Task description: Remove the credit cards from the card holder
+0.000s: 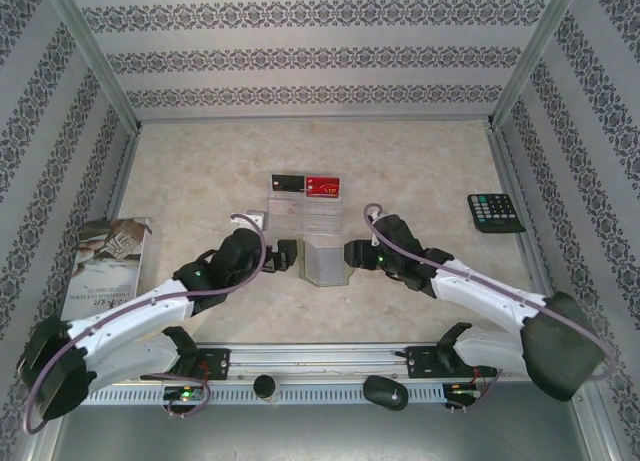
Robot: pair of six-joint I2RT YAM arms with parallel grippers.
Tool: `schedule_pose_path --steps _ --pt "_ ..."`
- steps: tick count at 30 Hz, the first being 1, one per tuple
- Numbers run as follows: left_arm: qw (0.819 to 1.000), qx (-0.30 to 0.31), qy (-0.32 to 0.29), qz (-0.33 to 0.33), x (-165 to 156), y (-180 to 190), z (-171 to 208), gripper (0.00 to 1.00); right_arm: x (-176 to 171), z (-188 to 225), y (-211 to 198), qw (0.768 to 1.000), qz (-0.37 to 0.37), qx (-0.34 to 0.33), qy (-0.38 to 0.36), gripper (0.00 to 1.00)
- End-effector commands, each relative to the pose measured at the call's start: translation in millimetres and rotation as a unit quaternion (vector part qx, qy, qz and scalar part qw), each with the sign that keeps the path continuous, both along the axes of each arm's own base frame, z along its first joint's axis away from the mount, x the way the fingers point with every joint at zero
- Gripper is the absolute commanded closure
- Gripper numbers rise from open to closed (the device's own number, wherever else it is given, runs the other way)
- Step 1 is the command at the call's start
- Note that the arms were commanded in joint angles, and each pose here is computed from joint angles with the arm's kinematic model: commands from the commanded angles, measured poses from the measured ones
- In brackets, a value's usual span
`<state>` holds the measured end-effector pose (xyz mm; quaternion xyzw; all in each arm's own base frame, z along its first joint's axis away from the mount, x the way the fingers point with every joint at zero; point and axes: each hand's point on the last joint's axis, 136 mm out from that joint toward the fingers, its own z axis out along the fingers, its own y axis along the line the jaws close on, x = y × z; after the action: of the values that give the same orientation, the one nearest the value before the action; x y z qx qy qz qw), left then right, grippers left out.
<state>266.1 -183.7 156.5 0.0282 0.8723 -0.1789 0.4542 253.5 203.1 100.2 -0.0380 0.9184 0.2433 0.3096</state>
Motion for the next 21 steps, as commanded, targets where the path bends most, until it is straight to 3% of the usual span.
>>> schedule_pose_path --steps 1,5,7,12,17,21 --pt "0.996 0.050 -0.067 0.028 10 26 21 0.00 8 12 -26 0.998 -0.040 -0.027 -0.044 0.34" --pt "0.979 0.079 -0.156 0.103 29 62 59 0.00 22 46 -51 0.987 -0.104 -0.030 -0.120 0.24" --pt "0.968 0.088 -0.165 0.165 41 92 71 0.00 30 62 -67 0.976 -0.151 -0.031 -0.156 0.03" --pt "0.942 0.136 -0.133 0.277 70 170 69 0.00 46 76 -110 0.953 -0.246 -0.042 -0.173 0.02" --pt "0.924 0.229 -0.086 0.293 90 221 28 0.00 54 75 -141 0.939 -0.300 -0.053 -0.160 0.02" --pt "0.932 0.201 -0.111 0.279 102 224 -2 0.00 59 72 -153 0.933 -0.321 -0.051 -0.153 0.02"
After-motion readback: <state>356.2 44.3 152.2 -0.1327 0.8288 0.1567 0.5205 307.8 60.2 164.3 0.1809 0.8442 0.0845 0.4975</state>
